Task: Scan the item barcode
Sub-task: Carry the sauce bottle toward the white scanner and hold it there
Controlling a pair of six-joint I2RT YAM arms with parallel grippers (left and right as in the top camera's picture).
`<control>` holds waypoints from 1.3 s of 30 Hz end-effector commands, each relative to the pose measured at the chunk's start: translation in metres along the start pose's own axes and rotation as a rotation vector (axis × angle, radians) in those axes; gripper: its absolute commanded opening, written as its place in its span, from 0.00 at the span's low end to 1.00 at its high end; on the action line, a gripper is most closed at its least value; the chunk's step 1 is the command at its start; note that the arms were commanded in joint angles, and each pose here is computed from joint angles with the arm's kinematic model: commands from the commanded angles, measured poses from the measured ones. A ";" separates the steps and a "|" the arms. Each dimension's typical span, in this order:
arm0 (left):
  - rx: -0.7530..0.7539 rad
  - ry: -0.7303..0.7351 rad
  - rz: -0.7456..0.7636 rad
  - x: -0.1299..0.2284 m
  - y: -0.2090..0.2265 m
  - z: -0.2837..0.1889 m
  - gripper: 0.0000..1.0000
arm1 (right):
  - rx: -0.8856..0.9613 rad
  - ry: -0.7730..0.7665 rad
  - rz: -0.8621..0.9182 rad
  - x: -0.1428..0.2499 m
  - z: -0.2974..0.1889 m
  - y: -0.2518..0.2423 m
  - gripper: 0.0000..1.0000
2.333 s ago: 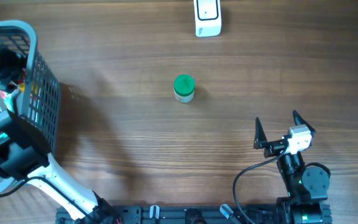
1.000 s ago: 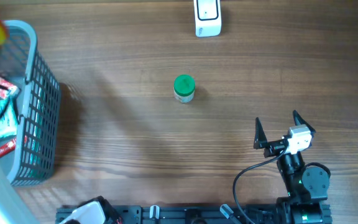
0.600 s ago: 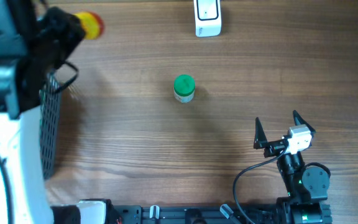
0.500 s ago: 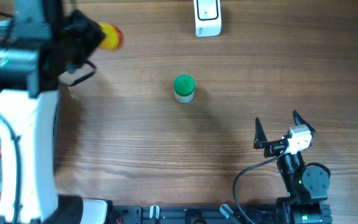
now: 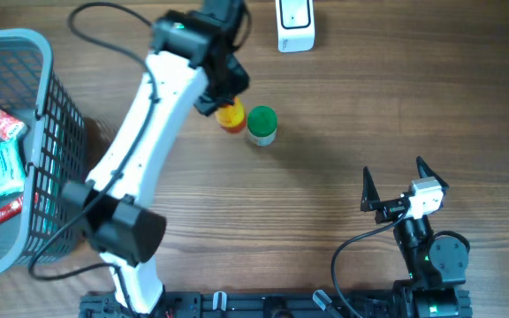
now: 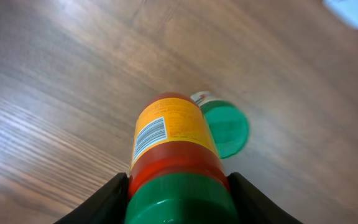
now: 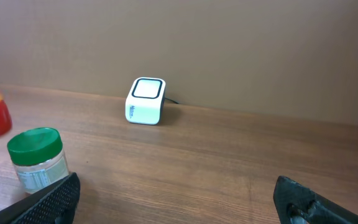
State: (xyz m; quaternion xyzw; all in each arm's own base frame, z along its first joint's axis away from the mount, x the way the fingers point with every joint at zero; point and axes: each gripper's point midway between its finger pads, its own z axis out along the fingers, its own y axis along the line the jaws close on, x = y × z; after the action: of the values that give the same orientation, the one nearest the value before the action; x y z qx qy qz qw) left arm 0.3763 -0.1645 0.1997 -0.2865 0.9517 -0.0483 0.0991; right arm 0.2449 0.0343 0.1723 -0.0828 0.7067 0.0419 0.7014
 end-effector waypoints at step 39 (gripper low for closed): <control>-0.105 -0.195 -0.074 -0.023 0.010 0.066 0.49 | 0.014 -0.008 -0.019 -0.002 0.000 -0.002 1.00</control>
State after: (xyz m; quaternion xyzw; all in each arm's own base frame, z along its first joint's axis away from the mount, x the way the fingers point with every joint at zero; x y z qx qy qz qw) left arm 0.3897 -0.1703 0.1198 -0.3124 0.9412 0.0051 0.1283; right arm 0.2449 0.0343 0.1722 -0.0828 0.7069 0.0419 0.7012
